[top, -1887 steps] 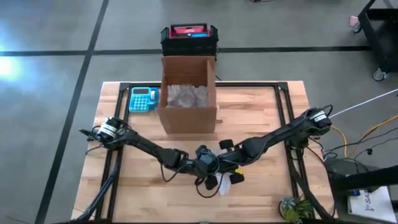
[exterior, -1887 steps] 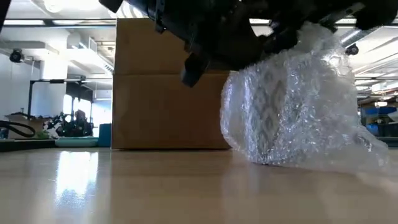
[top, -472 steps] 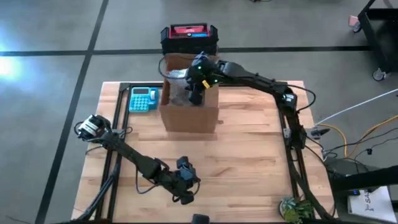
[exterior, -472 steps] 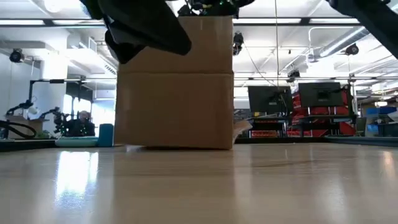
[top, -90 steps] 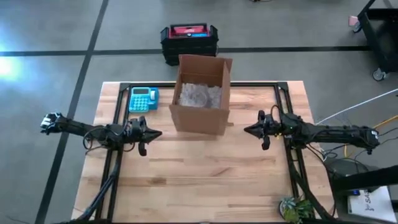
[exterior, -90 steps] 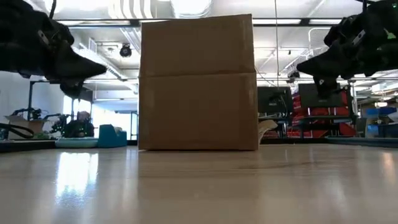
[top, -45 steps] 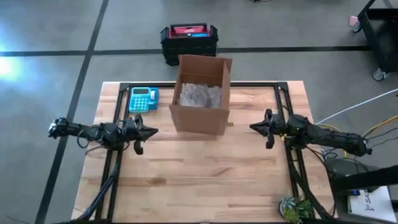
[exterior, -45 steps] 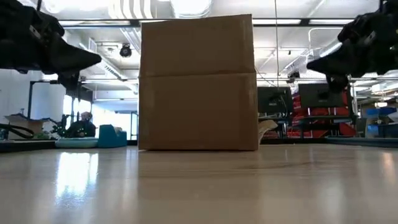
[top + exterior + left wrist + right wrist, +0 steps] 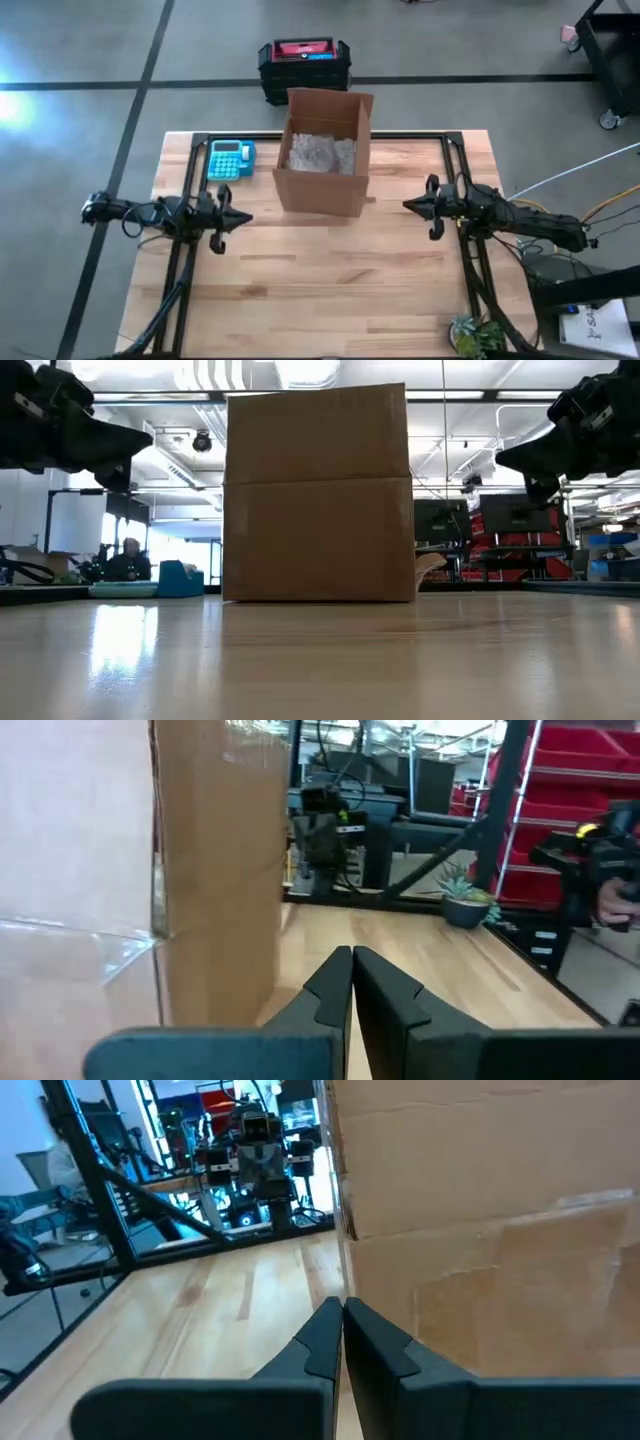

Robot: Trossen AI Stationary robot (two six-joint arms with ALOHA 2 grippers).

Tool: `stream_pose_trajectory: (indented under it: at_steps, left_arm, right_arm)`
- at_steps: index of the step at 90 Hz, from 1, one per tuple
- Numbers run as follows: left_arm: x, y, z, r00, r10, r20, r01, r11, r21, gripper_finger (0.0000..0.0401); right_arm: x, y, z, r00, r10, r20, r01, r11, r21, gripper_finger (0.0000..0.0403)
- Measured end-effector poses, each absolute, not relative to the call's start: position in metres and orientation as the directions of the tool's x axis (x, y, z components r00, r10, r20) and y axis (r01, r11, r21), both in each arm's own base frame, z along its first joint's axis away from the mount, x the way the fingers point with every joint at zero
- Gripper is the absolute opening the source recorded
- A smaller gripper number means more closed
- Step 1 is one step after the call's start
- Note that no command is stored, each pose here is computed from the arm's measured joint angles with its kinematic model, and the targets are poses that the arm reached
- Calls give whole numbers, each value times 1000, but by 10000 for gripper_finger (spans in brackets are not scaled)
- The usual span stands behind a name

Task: Wrap mug
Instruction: Return to Home Position

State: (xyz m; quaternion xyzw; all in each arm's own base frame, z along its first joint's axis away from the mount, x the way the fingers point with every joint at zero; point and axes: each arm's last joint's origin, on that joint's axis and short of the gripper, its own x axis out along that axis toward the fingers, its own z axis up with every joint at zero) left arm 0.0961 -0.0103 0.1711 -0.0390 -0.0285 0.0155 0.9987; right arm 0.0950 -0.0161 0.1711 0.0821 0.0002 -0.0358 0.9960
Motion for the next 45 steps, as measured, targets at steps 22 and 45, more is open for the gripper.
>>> stream_pose_trajectory:
  at_steps: [22,45]
  left_arm:
    - [97,-2,171,992,111,53,-109,993,-33,0]
    - [99,2,169,988,153,16,-152,987,-56,0]
  right_arm:
    - [95,-16,171,997,-70,-6,71,984,161,0]
    - [96,-16,170,997,-73,-15,75,985,157,0]
